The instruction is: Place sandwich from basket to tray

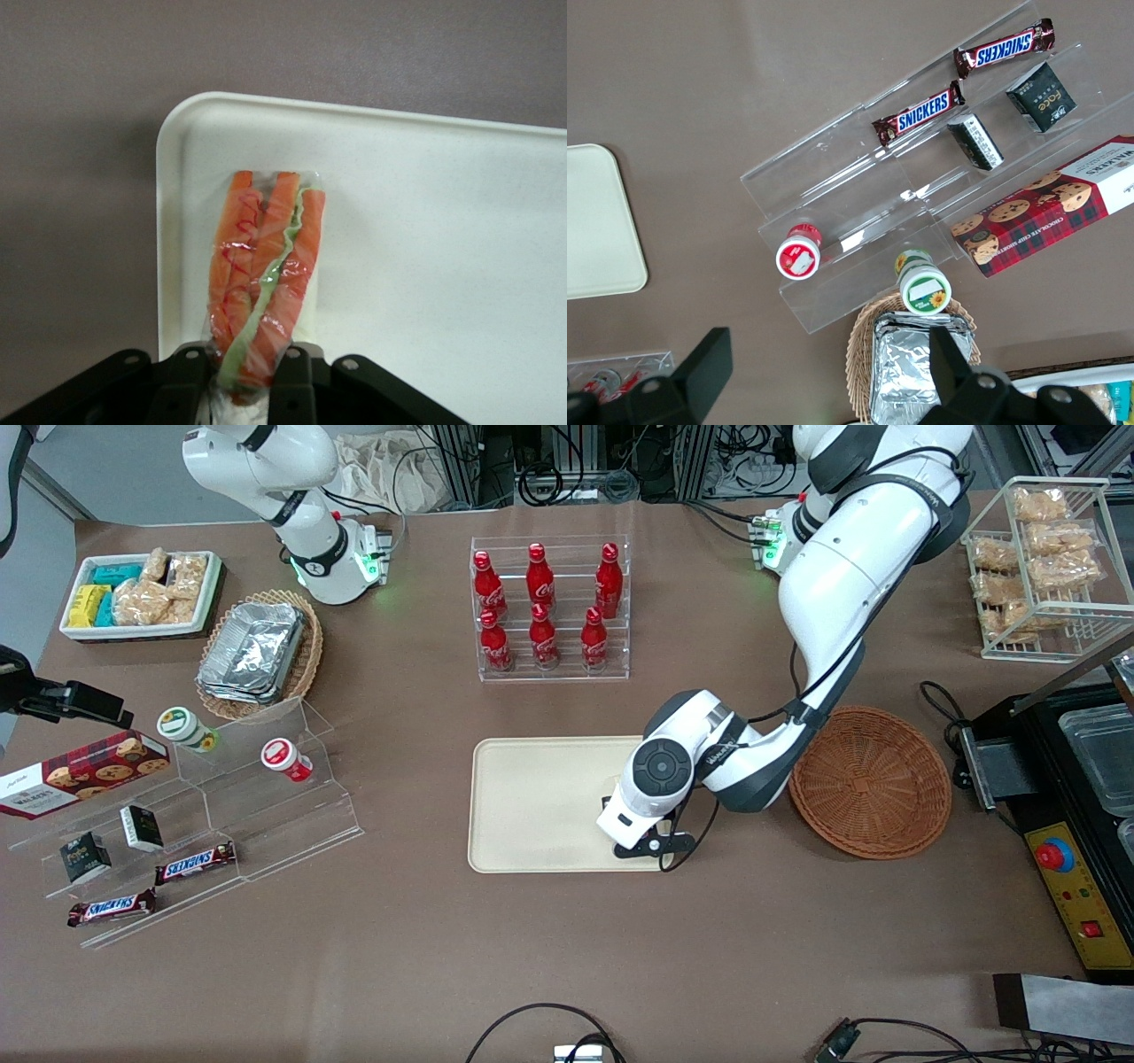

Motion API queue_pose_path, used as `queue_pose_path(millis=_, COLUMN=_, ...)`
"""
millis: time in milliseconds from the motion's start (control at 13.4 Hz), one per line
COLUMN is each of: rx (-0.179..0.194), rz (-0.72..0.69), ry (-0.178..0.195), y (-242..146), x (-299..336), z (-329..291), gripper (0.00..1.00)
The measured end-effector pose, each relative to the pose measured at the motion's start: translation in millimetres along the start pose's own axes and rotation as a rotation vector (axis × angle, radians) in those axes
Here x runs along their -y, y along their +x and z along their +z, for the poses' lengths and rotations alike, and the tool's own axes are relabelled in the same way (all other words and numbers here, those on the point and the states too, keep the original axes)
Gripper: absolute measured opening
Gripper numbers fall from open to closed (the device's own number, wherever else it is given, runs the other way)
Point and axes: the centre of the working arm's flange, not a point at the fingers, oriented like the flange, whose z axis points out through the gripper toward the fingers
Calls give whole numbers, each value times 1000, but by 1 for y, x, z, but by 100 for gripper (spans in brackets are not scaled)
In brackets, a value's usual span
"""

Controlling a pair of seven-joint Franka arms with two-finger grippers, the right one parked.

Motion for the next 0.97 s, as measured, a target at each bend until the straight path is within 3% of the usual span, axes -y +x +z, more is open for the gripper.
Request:
queue_pose_path(millis=374, rx=-15, rz=-9, ry=10, y=3, x=4, z=-22, gripper=71)
queue_pose_path(millis=598, rx=-15, rz=-38, ry=85, y=1, x=27, z=-76, gripper=100)
queue_pose_path(millis=748, rx=-32, rz=-83, ry=119, y=7, x=60, z=-118, gripper=100)
queue_pose_path(millis=972, rx=-75, rz=-142, ry=137, y=10, x=116, z=-150, gripper=100)
